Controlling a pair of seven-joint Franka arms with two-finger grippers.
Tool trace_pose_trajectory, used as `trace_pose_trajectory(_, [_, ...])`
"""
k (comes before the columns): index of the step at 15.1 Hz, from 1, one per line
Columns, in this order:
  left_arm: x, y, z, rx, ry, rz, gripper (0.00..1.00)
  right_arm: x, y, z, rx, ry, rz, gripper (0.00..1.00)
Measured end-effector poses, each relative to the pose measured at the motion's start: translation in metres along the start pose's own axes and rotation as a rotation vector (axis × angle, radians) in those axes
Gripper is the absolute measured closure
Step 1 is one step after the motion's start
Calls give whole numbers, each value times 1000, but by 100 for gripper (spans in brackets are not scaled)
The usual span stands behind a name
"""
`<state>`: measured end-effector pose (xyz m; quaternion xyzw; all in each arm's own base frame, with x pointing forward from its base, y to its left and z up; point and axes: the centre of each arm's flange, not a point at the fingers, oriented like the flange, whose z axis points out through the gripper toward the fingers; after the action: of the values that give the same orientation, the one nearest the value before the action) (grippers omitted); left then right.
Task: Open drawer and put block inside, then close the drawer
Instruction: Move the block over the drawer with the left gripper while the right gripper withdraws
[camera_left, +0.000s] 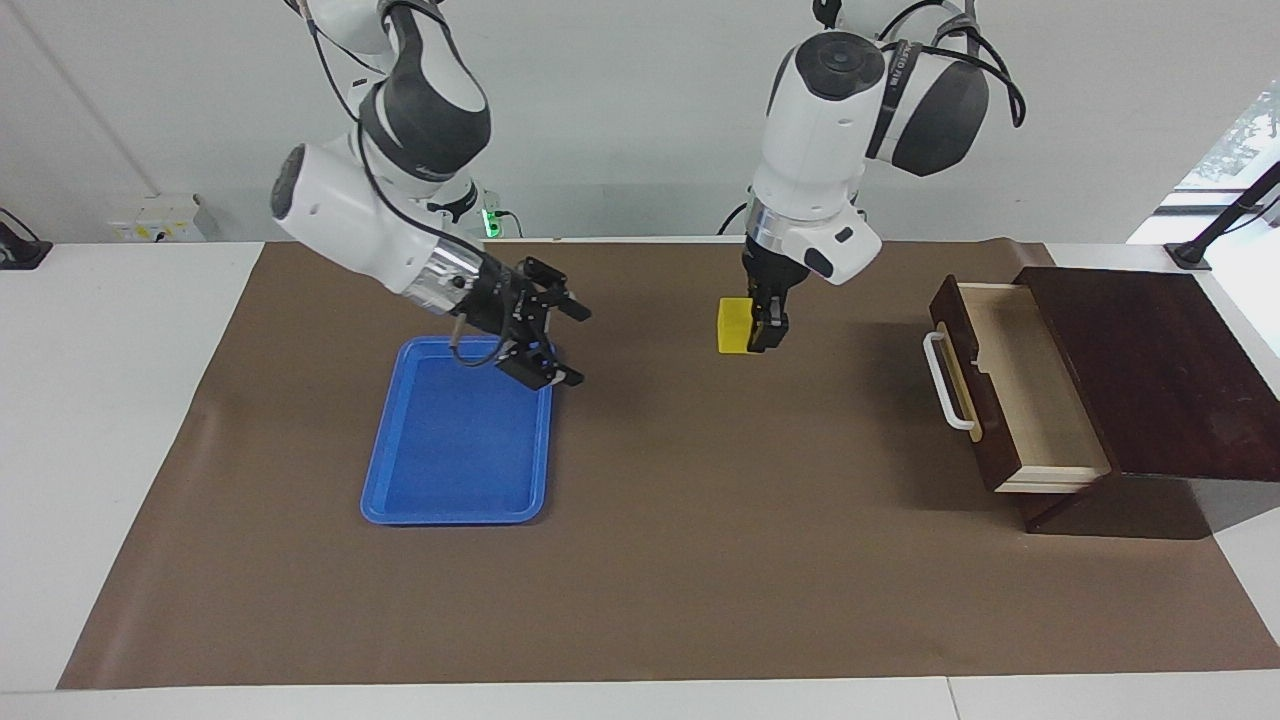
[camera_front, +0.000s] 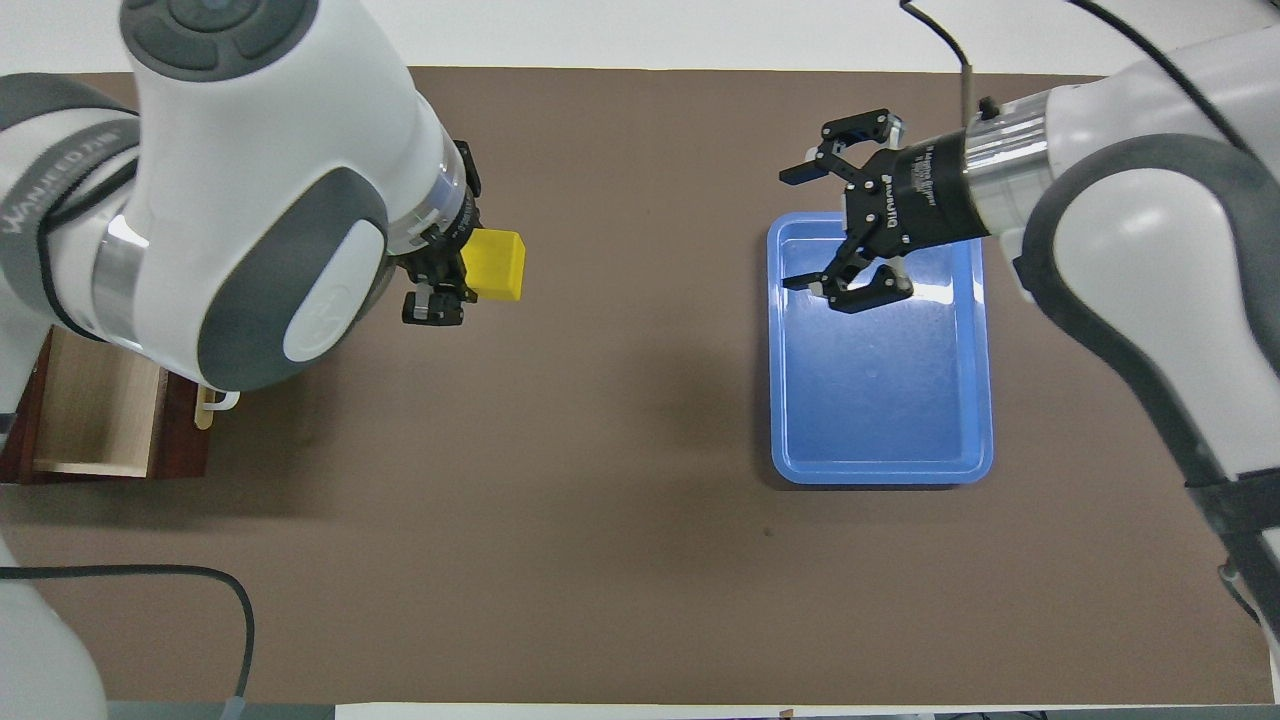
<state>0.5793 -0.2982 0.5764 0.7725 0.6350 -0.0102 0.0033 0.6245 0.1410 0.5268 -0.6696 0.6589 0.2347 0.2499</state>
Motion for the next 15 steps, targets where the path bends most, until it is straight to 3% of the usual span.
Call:
trace_pose_trajectory(2, [48,10,1,12,11,38,44,21,3,-18,-55,92,-158,0])
trace_pose_trajectory(5, [134,17,6,33,15,103,44,23,16,-30,-199,248,-440,0])
trace_pose_trajectory(9, [247,-3,13,69,8,150,44,24,38,-69,-352,336,-785,0])
trace_pose_trajectory(12, [294,-22,24,77,6,132,44,28,52,-101,-459,397,-1031,0])
trace_pose_trajectory(15, [316,-35,39,52,14,116,44,26,62,-122,-535,426,-1245,0])
